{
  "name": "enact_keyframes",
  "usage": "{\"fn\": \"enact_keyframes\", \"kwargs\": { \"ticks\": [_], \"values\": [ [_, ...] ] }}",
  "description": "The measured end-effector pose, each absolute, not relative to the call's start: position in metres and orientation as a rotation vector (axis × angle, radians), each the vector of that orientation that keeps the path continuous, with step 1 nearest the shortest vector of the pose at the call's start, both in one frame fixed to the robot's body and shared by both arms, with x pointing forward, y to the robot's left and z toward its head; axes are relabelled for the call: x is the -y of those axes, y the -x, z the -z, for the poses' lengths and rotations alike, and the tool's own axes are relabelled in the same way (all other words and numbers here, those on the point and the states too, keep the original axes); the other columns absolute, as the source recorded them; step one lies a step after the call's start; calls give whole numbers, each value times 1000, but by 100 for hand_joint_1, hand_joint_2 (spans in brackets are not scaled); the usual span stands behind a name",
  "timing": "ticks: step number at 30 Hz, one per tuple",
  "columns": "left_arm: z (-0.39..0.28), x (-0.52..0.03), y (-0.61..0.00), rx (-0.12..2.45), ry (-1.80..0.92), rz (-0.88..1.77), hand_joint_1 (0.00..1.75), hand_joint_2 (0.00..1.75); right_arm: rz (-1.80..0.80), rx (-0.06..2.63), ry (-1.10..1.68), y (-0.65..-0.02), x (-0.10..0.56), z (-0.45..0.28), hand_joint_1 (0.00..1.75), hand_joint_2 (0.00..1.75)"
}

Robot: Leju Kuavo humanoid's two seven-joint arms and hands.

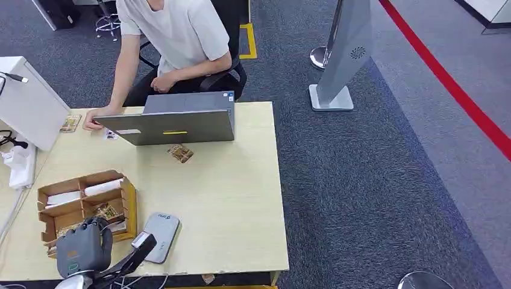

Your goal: Pass the card to the sensor for recognition and then transmit it.

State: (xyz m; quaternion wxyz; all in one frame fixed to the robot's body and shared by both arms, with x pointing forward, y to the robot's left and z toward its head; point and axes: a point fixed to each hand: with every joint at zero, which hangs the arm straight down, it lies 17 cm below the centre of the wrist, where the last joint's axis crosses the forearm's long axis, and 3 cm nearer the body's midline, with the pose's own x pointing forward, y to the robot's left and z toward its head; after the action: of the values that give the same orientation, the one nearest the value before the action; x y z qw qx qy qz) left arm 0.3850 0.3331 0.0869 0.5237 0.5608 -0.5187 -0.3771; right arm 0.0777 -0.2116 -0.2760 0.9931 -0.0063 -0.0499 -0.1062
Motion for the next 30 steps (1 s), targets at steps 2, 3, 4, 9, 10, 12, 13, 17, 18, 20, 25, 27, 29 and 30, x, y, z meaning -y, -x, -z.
{"fn": "enact_keyframes", "kwargs": {
  "ticks": [2,3,4,9,10,12,13,17,18,20,25,27,29,30],
  "values": [
    [-87,-332,-385,1245,-1341,902,175,175,213,100,13,-78,212,276,0,175],
    [-89,-330,-385,1260,-1340,906,175,175,212,100,13,-78,212,276,0,175],
    [-90,-329,-385,1269,-1340,905,175,175,209,100,13,-77,212,276,0,175],
    [-94,-324,-388,1295,-1329,901,175,175,204,99,15,-77,212,276,0,175],
    [-97,-323,-389,1301,-1332,895,175,175,204,99,15,-77,212,276,0,175],
    [-104,-323,-392,1313,-1339,884,175,175,204,99,15,-77,212,276,0,175],
    [-106,-322,-394,1317,-1341,879,175,175,204,99,15,-77,212,276,0,175],
    [-112,-321,-395,1327,-1347,869,175,175,204,99,15,-77,212,276,0,175],
    [-113,-321,-395,1328,-1348,868,175,175,205,99,15,-77,212,276,0,175],
    [-119,-319,-398,1350,-1354,863,175,175,203,100,14,-77,212,276,0,175],
    [-172,-312,-422,1437,-1389,816,175,175,188,112,6,-80,210,275,0,175],
    [-202,-309,-437,1478,-1413,788,175,175,182,114,0,-81,209,275,0,175],
    [-232,-303,-452,1518,-1433,767,175,175,175,117,-3,-82,209,275,0,175],
    [-250,-299,-461,1545,-1444,763,175,175,165,119,-5,-82,208,275,0,175]
  ]
}}
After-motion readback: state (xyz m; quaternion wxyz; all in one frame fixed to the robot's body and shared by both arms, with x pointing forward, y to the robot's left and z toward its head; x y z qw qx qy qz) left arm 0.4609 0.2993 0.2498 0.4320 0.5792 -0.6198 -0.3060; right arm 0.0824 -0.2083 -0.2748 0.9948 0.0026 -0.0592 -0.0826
